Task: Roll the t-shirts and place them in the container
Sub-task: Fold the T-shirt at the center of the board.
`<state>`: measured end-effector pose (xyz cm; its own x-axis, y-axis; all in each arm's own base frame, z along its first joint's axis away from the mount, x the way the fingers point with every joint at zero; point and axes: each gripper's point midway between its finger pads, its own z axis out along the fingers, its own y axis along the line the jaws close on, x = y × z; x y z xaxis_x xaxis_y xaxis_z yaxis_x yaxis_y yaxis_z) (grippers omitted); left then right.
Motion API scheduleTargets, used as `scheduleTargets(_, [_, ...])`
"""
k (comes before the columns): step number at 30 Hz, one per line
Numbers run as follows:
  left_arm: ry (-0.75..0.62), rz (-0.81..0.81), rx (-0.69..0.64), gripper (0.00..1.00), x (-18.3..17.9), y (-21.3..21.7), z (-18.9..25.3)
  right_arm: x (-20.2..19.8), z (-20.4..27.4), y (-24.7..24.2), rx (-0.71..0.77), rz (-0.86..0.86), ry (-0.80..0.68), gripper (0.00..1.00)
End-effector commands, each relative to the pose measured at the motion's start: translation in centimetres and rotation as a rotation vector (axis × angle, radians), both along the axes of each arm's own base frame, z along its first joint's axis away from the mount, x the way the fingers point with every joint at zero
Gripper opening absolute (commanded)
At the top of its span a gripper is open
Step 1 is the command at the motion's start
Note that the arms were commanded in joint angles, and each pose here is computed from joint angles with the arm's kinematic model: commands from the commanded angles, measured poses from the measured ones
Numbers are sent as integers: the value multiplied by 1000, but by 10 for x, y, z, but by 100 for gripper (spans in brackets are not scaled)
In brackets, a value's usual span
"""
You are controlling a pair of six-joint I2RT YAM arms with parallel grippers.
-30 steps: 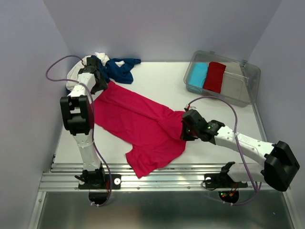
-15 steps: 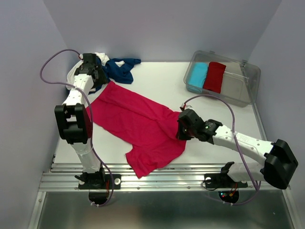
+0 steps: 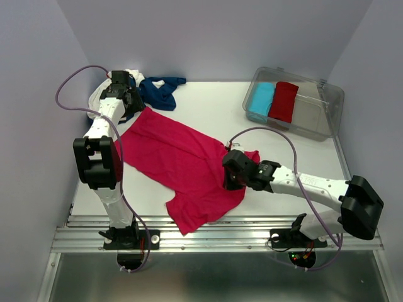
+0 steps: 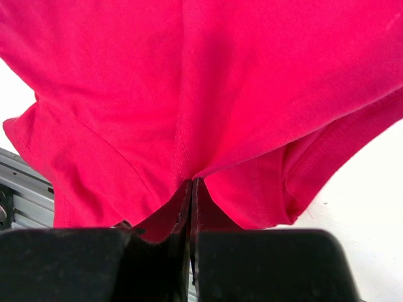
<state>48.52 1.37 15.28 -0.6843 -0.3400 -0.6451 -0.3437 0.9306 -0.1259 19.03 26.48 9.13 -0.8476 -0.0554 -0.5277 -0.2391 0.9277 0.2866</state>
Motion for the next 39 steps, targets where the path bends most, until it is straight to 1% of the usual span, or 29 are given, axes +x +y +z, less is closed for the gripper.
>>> scheduleTargets(1, [-30,-15,3,66,0,-2,11,8,18,22,57,-4,-56,1])
scheduleTargets(4, [-29,-17,-1,66,0,-3,10,4,5,21,34,-2,-38,1])
scheduleTargets(5, [-29,-18,-2,66,0,-4,10,4,1,21,25,-4,-31,3])
scheduleTargets(6, [-29,-20,-5,65,0,-4,9,3,-7,19,6,-5,-19,7])
scheduleTargets(7, [-26,-22,-7,66,0,-5,7,1,-14,15,-11,-10,-9,18])
scheduleTargets(8, [-24,-24,-7,66,-1,-5,7,-1,-19,11,-30,-12,1,27])
scheduleTargets(9, [-25,-24,-5,65,-1,-5,8,1,-20,6,-49,-35,-8,32])
scheduleTargets(10, [-25,-27,-4,65,-1,-5,8,3,-20,2,-64,-55,-15,32])
scheduleTargets(11, [-26,-25,-3,66,-1,-4,9,3,-21,-6,-91,-73,-15,37])
scheduleTargets(12, [-28,-26,-2,66,-1,-4,9,4,-18,-9,-102,-85,-27,40])
scheduleTargets(15, [-28,-26,-2,65,-1,-4,10,13,-2,-19,-125,-113,-88,41])
scheduleTargets(19, [-36,-29,-9,65,0,-6,12,20,10,-14,-118,-108,-121,40])
scheduleTargets(22, [-36,-31,-14,65,0,-6,12,30,10,-3,-144,-77,-136,37])
scheduleTargets(23, [-35,-32,-15,65,-1,-7,12,33,5,2,-158,-63,-133,37])
scheduleTargets(24, [-36,-32,-15,65,-1,-7,13,39,11,11,-148,-53,-146,37])
scheduleTargets(27, [-31,-35,-15,65,-2,-8,12,50,10,20,-182,-26,-172,38])
scheduleTargets(29, [-31,-36,-15,65,-2,-7,12,57,3,29,-220,7,-174,37])
scheduleTargets(30, [-30,-36,-15,65,-2,-7,12,58,-8,31,-251,22,-158,37])
scheduleTargets(32, [-30,-36,-13,65,-2,-7,12,62,-12,37,-266,42,-158,37])
scheduleTargets(34, [-28,-37,-14,65,-2,-7,12,64,-25,39,-295,55,-145,38])
scheduleTargets(36, [-30,-36,-13,65,-2,-7,12,66,-30,41,-305,58,-145,38])
scheduleTargets(37, [-28,-65,-14,65,-2,-21,12,65,-35,42,-308,63,-135,38])
scheduleTargets(39, [-25,-64,-12,65,-3,-21,11,66,-40,44,-305,67,-133,38])
